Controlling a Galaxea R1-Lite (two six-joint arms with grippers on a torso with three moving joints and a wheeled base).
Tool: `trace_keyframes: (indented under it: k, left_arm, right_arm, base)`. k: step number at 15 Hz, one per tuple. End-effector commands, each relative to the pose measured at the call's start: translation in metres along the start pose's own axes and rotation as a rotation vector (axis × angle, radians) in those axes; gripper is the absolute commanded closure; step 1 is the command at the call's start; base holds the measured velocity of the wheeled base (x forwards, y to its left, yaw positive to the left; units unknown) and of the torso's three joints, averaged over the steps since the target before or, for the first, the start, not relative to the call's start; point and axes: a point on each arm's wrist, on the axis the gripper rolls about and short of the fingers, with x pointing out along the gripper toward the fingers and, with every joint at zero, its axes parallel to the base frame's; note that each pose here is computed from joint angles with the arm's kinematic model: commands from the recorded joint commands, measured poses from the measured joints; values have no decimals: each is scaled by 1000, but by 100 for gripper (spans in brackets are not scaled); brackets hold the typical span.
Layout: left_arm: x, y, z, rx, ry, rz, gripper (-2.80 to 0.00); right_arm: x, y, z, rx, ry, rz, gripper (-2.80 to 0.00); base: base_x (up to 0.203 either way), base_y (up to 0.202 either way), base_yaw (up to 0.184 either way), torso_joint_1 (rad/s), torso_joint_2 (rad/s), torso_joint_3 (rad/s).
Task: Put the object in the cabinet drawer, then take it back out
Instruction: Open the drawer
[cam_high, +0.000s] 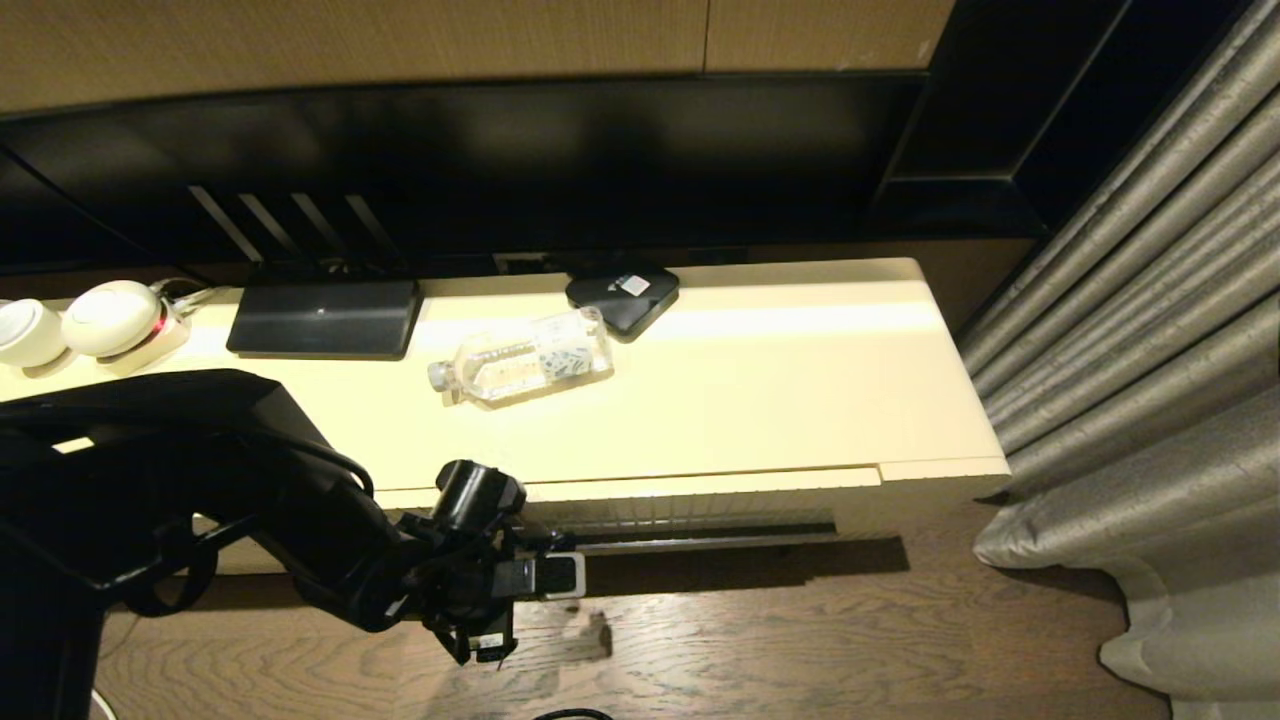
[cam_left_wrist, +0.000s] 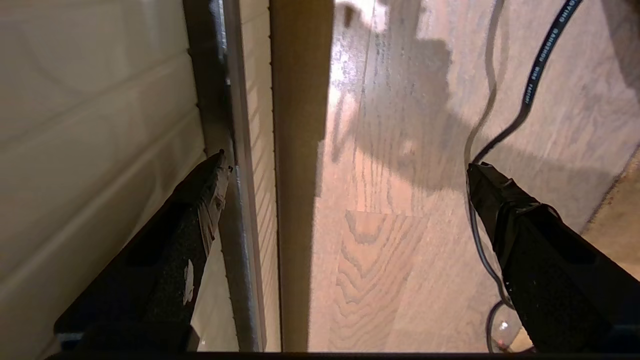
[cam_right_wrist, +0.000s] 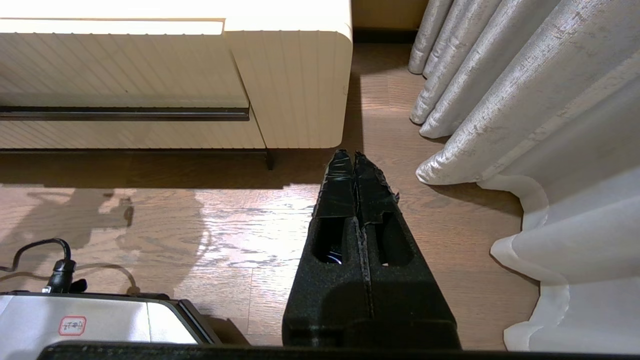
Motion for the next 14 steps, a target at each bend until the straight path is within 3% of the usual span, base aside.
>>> trace_keyframes:
  k: [1, 14]
  left_arm:
    - [2, 2, 1, 7, 1, 1, -280]
    - [19, 9, 4, 19, 44, 27, -280]
  right_arm:
    - [0, 0, 0, 0, 1, 1, 0]
    - [0, 0, 0, 0, 1, 1, 0]
  base:
    - [0, 0, 0, 0, 0, 0]
    - [0, 0, 0, 0, 0, 0]
